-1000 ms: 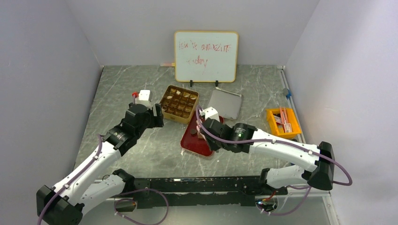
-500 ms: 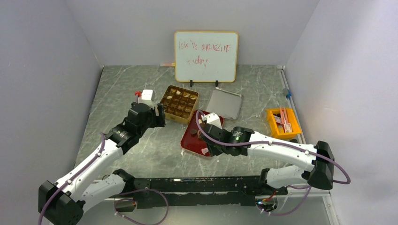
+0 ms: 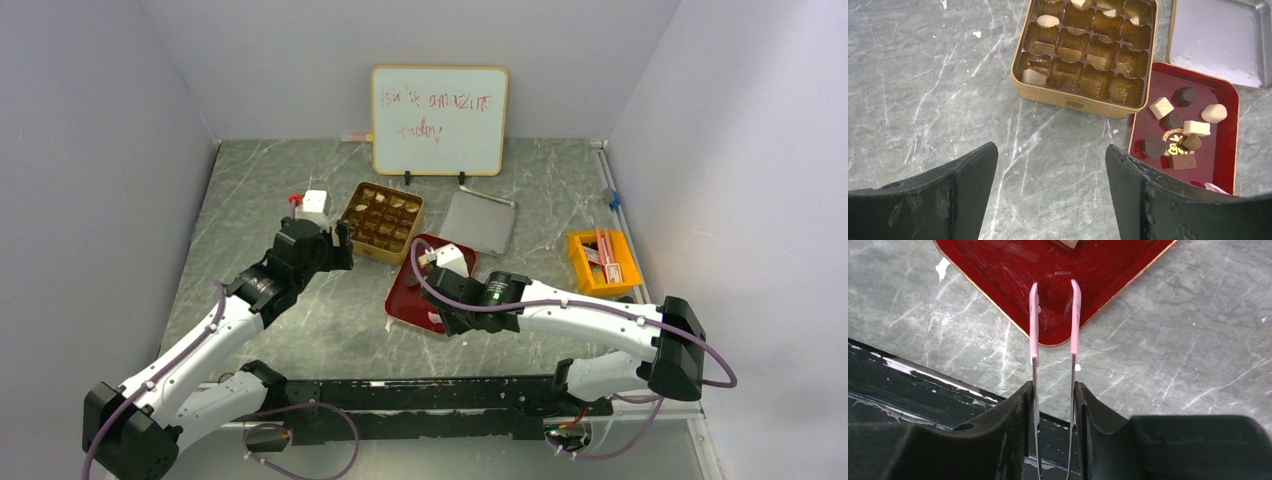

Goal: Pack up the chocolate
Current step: Pick up the fake chocolate from the plate.

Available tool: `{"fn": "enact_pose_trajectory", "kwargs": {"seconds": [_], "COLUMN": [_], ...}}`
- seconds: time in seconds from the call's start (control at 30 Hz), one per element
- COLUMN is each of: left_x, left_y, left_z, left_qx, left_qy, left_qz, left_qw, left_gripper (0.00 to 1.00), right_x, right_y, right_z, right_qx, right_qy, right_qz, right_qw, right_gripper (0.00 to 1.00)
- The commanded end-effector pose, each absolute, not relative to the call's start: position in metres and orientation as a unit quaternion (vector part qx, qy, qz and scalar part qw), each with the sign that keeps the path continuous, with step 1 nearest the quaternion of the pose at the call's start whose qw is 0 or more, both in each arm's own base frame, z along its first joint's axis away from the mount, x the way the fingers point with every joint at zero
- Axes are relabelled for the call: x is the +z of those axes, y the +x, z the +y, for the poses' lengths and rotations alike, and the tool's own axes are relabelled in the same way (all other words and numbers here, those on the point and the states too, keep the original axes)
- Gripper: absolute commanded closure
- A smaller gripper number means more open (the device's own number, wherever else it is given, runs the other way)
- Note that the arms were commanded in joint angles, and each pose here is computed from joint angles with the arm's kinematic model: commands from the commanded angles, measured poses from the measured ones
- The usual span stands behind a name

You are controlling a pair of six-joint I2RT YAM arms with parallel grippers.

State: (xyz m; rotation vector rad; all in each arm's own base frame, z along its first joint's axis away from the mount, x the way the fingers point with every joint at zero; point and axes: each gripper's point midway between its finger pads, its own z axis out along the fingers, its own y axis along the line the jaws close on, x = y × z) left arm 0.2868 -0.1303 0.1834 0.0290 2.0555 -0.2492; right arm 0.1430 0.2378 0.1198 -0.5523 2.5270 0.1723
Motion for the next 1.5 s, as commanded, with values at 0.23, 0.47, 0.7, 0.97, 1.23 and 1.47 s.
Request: {"fn": "enact_pose_trajectory", "kwargs": {"seconds": [0.23,0.47,0.7,0.97,1.23,1.47], "left_x": [0.18,0.179,0.18,0.18,0.178,0.178], "left_y": [0.29,0.289,0.29,0.291,0.291,0.292], "left_z": [-0.136,-0.136,-0.135,-0.136,-0.136,-0.135], "left_qx": [-0.115,-0.114,-0.111,-0.113,-0.111,-0.107], "left_qy": [0.013,0.014,0.013,0.013,0.012,0.014], "left_qz": [0.849,0.849,0.85,0.85,0.85,0.851], "left_qw": [0.516,0.515,0.515,0.515,0.514,0.514], "left_gripper": [0.16,0.16,0.17,0.17,0.17,0.17], "right_x": [0.094,0.075,0.067,0.063,0.06,0.06], "right_y": [0.12,0.121,0.125,0.132,0.144,0.155], "right_z": [0.238,0.238,0.243,0.249,0.251,0.259], "right_qx": [0.066,0.047,0.04,0.032,0.028,0.02], "right_qy": [-0.197,-0.204,-0.214,-0.225,-0.226,-0.231], "right_qz": [0.951,0.951,0.949,0.945,0.945,0.943], "right_qw": [0.231,0.226,0.228,0.233,0.236,0.239], "right_gripper": [0.63,0.62,0.61,0.59,0.6,0.6]}}
